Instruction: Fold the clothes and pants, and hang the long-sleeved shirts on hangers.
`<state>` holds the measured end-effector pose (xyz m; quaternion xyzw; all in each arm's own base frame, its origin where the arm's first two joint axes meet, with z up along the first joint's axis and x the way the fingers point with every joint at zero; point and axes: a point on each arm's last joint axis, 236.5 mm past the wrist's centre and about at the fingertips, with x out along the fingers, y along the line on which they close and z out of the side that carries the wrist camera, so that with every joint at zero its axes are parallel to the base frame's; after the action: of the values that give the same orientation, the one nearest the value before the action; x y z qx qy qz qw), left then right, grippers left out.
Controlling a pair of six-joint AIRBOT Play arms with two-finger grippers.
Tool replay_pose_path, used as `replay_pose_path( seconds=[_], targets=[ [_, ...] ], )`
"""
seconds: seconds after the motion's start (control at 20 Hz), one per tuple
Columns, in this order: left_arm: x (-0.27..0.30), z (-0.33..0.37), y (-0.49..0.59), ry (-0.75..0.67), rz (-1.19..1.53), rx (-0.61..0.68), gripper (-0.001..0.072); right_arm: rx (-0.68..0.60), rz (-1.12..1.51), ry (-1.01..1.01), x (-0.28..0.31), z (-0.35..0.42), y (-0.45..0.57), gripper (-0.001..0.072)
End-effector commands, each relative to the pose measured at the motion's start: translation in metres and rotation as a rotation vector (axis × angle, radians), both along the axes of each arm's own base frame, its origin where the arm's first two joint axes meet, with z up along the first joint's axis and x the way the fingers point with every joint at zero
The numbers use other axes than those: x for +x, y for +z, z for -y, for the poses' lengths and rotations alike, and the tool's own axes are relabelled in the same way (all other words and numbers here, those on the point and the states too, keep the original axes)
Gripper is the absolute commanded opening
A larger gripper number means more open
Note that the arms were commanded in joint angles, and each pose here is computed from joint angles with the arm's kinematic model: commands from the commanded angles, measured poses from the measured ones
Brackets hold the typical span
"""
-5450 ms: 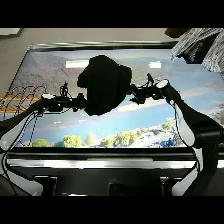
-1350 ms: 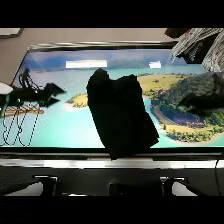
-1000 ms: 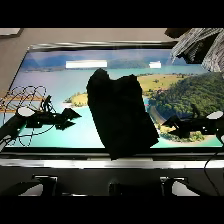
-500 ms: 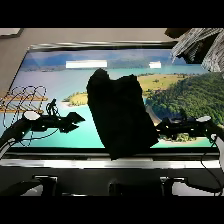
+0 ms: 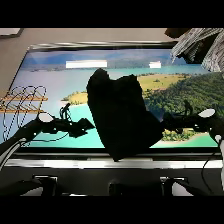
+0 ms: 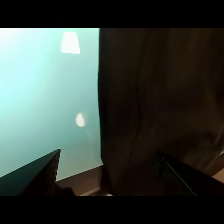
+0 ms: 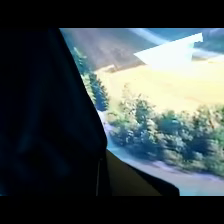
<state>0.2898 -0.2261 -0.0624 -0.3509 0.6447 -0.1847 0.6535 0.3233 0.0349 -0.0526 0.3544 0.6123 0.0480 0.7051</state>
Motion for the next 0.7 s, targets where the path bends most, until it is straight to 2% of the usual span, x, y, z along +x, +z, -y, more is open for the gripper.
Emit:
replay_pose_path(
  seconds=[0.0,0.5,0.55,0.6,0.65],
  targets=[
    [-0.01,0.028,-0.012,-0.018,-0.034,-0.02,0.0668,-0.06,0.074,-0.035,0.002,0.008,0.038,0.0028],
    [-0.004,0.06,-0.04,0.073,-0.058,-0.025,0.0656,-0.028,0.095,-0.026,-0.016,-0.005,0.07,0.0028],
    [-0.001,0.06,-0.041,0.091,-0.059,-0.028,0.0589,-0.015,0.097,-0.029,-0.015,-0.008,0.072,0.0028],
    [0.001,0.06,-0.041,0.099,-0.06,-0.03,0.0372,0.004,0.104,-0.034,-0.014,-0.011,0.075,0.0028],
    [0.001,0.062,-0.039,0.098,-0.062,-0.037,0.0006,0.032,0.114,-0.044,-0.01,-0.016,0.079,0.0028]
  ],
)
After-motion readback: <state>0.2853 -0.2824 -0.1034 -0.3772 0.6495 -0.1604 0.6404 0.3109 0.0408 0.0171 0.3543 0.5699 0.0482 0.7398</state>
